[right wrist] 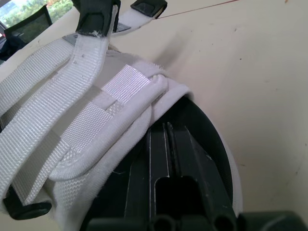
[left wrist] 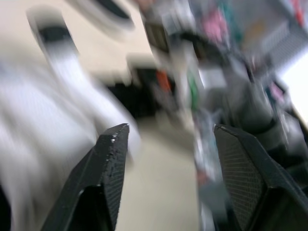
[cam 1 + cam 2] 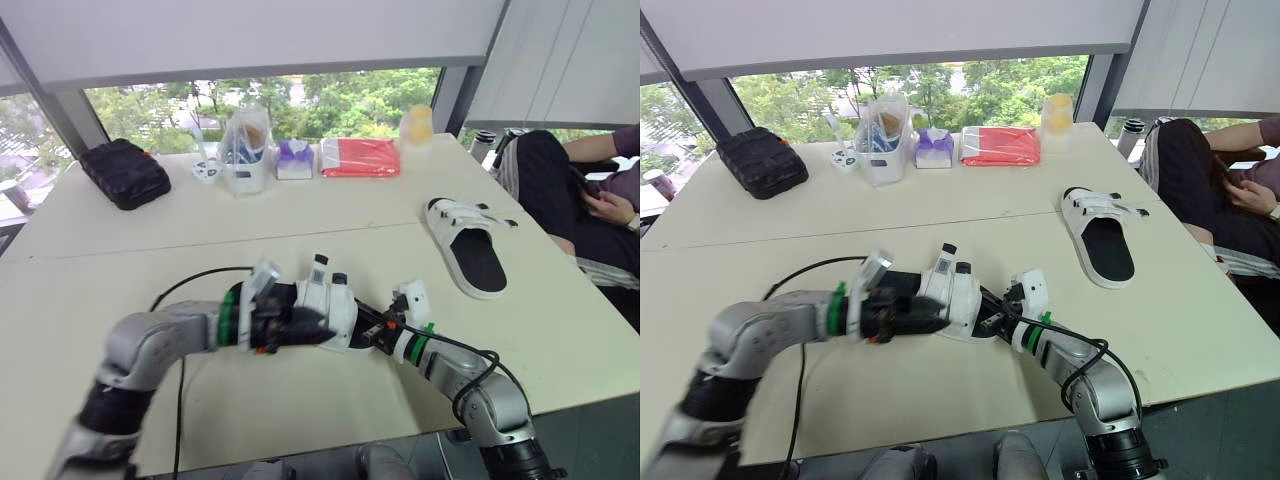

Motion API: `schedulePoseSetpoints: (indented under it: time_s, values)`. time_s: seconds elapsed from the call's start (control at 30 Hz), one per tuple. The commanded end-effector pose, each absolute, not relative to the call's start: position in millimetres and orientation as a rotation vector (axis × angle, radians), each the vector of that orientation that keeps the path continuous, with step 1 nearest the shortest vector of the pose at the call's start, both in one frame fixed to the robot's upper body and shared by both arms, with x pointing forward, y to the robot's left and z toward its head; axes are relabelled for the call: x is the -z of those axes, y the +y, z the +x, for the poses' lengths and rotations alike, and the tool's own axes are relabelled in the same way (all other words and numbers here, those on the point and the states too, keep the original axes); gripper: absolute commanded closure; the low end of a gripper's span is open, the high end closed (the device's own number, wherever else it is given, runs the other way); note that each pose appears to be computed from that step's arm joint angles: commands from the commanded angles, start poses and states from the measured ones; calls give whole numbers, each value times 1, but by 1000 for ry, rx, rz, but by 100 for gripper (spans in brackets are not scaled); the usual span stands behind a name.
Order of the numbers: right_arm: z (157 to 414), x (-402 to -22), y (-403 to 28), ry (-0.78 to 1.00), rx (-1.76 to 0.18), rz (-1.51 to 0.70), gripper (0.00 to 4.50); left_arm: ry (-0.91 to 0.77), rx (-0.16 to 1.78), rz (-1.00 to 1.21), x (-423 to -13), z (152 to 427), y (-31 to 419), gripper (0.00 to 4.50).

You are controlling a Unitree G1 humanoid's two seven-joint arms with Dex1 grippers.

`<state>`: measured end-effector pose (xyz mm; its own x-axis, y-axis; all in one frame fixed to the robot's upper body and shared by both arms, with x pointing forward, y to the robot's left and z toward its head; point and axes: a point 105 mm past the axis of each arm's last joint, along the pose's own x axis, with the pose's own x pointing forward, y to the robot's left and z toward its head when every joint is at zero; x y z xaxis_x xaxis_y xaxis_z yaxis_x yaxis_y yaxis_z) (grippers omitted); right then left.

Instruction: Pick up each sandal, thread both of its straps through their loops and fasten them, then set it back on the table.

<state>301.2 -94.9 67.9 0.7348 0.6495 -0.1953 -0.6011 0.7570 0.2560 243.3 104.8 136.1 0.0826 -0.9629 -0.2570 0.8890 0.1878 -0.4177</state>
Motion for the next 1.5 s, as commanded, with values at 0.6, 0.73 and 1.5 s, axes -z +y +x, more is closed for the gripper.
schedulePoseSetpoints:
  time_s: [0.6, 0.73, 1.5]
  values:
    - [301, -39, -105, 398, -660, 158, 450, 144, 1397, 292, -199, 359, 98, 157]
    - [300, -39, -105, 398, -659, 156, 450, 150, 1472, 243, -192, 356, 77, 157]
    - [301, -38, -103, 387, -639, 168, 450, 204, 1566, 201, -162, 354, 34, 445]
